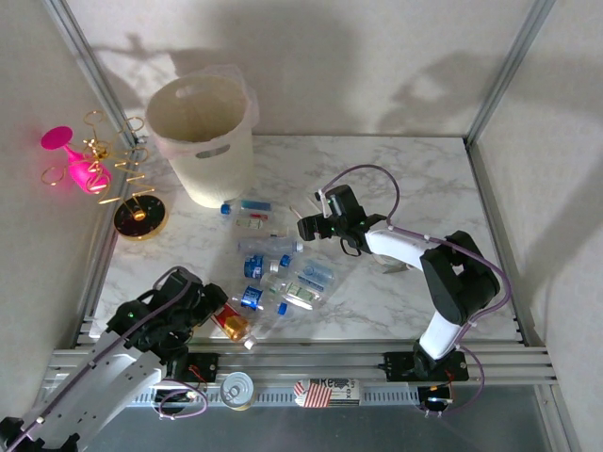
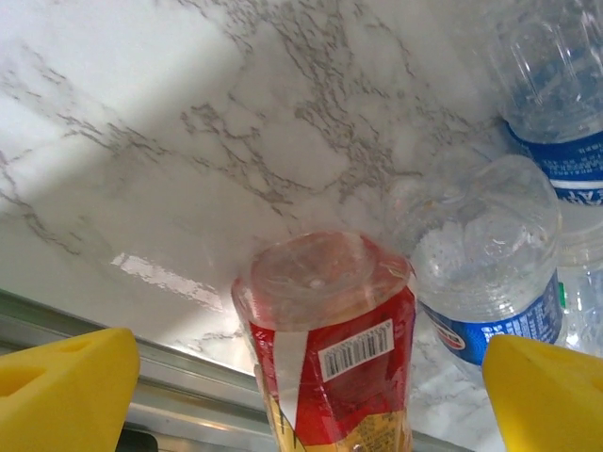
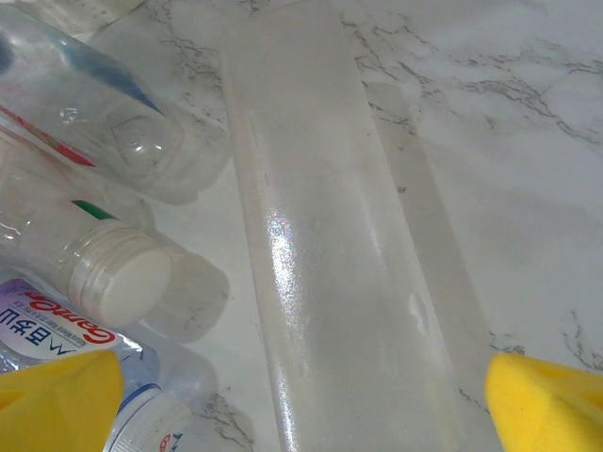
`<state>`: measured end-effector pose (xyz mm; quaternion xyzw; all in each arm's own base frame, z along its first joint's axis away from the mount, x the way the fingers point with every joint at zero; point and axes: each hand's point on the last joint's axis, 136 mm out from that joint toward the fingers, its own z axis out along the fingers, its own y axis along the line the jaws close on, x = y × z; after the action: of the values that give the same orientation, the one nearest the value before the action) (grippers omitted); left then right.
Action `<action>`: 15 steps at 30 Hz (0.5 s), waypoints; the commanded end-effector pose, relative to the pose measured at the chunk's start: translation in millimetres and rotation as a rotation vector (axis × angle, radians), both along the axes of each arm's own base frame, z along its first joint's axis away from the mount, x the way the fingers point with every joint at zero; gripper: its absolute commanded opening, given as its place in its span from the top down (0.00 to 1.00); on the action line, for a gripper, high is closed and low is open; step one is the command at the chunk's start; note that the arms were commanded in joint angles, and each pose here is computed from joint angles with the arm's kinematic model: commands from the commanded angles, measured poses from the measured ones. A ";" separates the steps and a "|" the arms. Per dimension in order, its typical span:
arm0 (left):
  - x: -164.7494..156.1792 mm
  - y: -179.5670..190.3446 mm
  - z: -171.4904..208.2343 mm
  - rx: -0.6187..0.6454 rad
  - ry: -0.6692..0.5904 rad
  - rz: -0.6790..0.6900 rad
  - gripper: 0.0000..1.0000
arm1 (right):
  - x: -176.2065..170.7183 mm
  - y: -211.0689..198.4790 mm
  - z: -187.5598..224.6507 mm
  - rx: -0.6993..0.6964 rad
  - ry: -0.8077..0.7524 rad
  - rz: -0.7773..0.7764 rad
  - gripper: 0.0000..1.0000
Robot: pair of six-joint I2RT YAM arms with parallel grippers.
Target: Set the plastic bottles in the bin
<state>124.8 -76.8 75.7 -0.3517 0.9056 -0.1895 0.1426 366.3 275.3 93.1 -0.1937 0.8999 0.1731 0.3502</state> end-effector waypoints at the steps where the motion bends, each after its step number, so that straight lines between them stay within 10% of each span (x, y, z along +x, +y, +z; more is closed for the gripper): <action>1: -4.0 -18.4 -2.2 -0.120 0.090 0.118 0.07 | 1.1 -4.9 -8.7 -0.015 0.005 -0.022 0.01; 15: -14.1 -48.5 -28.5 -0.097 0.128 0.052 0.07 | 0.3 -13.1 -11.2 -0.051 -0.002 -0.039 0.01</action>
<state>116.5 -123.6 56.7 -0.2742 0.9330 -0.2035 0.1135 366.4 269.0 87.1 -0.1891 0.9038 0.1577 0.3499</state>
